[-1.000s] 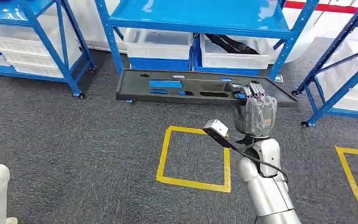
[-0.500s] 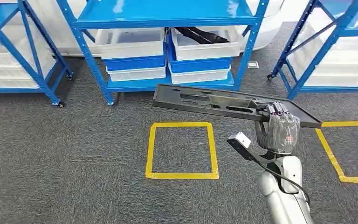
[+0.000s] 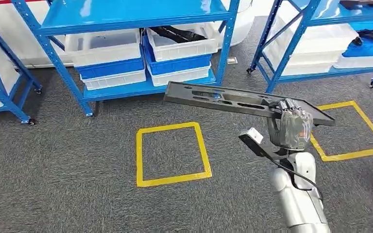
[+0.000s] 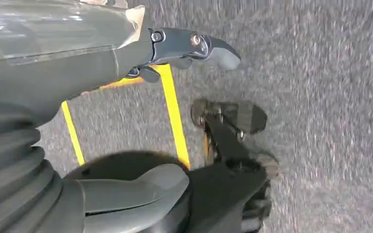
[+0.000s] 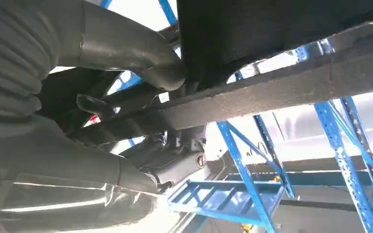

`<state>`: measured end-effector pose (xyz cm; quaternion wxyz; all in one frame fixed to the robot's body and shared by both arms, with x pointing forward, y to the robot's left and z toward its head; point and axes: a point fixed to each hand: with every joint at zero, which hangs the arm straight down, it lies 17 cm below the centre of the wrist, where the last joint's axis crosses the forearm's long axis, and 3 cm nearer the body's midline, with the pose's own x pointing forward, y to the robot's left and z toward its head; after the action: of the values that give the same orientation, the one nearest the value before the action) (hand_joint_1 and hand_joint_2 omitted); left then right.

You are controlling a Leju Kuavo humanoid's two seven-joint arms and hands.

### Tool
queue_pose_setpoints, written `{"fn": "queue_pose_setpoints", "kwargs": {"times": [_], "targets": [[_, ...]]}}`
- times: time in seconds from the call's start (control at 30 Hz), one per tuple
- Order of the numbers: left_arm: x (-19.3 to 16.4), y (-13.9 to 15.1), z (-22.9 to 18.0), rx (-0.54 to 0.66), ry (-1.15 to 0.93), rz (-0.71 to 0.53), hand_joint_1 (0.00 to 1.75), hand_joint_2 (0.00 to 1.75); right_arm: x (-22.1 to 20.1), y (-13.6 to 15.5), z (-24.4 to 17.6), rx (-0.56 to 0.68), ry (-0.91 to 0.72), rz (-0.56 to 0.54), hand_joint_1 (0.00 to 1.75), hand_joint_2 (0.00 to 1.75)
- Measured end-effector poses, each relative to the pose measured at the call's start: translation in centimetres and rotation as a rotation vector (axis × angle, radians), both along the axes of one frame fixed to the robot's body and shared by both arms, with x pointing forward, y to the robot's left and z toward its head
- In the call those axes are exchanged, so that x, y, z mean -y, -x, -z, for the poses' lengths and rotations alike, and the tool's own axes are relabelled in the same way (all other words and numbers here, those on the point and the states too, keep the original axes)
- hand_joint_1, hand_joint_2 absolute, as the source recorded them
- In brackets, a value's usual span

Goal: Take the parts from the cabinet and place them on the table.

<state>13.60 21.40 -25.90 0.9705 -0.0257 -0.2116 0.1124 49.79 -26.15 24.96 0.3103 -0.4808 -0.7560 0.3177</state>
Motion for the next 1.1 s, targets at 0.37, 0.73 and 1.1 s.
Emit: {"fn": "queue_pose_setpoints", "kwargs": {"times": [0.37,0.73,1.1], "targets": [[0.0,0.1,0.0,0.005,-0.002,-0.004,0.0,1.75,0.3,-2.1,-0.2,-0.015,-0.006,0.005,1.75,1.75],[-0.7,0.3,0.1,-0.002,-0.026,-0.042,0.0,1.75,-1.2,-4.2,-0.5,-0.034,-0.009,-0.027,1.75,1.75],[-0.2,0.0,0.0,0.005,-0.022,-0.05,0.0,1.75,-2.7,-5.4,-1.8,-0.017,-0.01,-0.054,1.75,1.75]]}}
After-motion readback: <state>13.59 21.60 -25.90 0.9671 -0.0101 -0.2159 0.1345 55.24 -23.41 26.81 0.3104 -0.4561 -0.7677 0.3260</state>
